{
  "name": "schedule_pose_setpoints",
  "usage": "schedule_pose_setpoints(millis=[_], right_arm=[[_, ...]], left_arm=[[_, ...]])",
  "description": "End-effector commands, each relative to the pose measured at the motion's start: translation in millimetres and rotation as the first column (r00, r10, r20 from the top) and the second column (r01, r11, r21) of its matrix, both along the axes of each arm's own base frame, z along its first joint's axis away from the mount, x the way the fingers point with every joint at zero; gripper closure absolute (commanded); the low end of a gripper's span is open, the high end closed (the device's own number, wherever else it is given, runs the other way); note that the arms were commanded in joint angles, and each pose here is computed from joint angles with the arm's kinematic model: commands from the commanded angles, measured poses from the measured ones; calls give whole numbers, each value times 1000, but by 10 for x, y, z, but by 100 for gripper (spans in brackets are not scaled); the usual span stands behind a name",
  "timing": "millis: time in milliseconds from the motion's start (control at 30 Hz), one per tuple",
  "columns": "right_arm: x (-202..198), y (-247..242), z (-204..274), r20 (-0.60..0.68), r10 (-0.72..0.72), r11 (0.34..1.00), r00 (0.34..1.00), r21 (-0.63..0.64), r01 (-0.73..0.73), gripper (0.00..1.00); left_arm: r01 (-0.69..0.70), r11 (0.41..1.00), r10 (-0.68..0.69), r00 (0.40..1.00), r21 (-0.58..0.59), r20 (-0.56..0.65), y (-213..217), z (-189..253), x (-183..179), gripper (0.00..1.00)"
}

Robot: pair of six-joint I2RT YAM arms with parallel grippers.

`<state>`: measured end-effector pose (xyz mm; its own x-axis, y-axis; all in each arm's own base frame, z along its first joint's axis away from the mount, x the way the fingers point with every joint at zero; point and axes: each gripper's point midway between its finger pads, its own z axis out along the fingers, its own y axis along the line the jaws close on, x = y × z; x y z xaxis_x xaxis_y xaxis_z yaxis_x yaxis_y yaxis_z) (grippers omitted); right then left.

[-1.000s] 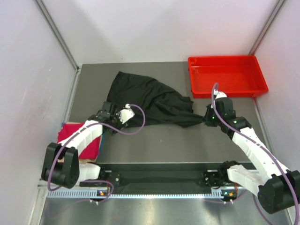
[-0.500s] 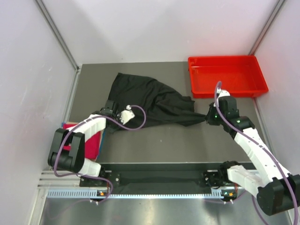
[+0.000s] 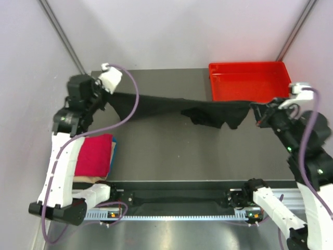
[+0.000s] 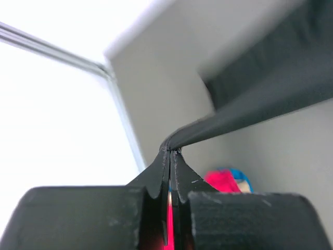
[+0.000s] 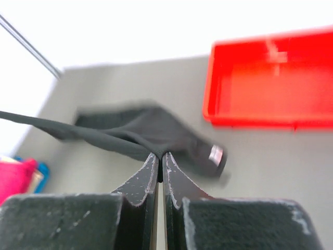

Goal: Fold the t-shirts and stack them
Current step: Flatten the tshirt out

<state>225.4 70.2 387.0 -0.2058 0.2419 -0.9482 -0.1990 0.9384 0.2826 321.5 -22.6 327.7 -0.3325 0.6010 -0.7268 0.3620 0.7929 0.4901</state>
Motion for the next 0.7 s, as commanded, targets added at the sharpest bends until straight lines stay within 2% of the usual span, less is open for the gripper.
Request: schedule_pose_setpoints(millis=[0, 67, 167, 233, 300, 400, 433, 467, 533, 567, 600, 633, 667], right_arm=[[-290, -133, 469, 109, -20, 1000, 994, -3, 21, 100], [-412, -163, 719, 170, -22, 1000, 985, 11, 21, 100], [-457, -176, 979, 235, -25, 1000, 972, 24, 20, 100], [-342, -148, 1091, 258, -24, 1000, 966, 23, 18, 100], [-133, 1, 1152, 264, 30, 999, 964, 17, -36, 100], [287, 190, 1140, 229, 86, 996, 970, -7, -87, 100], [363, 246, 1263, 254, 109, 994, 961, -18, -108, 100], [673, 334, 1144, 201, 122, 993, 972, -30, -118, 100], [882, 452, 1334, 233, 161, 987, 959, -41, -156, 100], [1221, 547, 1177, 176, 173, 985, 969, -47, -167, 100], [1366, 597, 1186, 169, 184, 983, 968, -48, -178, 100], [1404, 634, 1469, 226, 198, 980, 954, -49, -192, 100], [1778, 725, 1280, 170, 204, 979, 964, -51, -198, 100]], left_arm=[[-38, 998, 46, 982, -50, 184, 93, 876, -207, 100], [-30, 997, 51, 950, -74, 307, 111, 1398, -318, 100], [-22, 996, 57, 916, -92, 397, 126, 1795, -417, 100], [-22, 996, 57, 915, -92, 399, 120, 1824, -377, 100], [-24, 996, 55, 927, -87, 371, 104, 1735, -274, 100], [-32, 997, 50, 958, -70, 284, 67, 1416, -39, 100], [-34, 997, 48, 968, -62, 246, 55, 1273, 39, 100], [-36, 998, 47, 975, -57, 218, 43, 1175, 113, 100], [-44, 998, 50, 987, -43, 150, 28, 940, 315, 100], [-58, 998, 63, 989, -40, 132, 67, 881, 384, 100], [-72, 997, 75, 993, -31, 91, 92, 740, 538, 100], [-86, 996, 88, 993, -29, 77, 135, 698, 623, 100], [-119, 992, 122, 988, -33, 98, 257, 798, 710, 100]])
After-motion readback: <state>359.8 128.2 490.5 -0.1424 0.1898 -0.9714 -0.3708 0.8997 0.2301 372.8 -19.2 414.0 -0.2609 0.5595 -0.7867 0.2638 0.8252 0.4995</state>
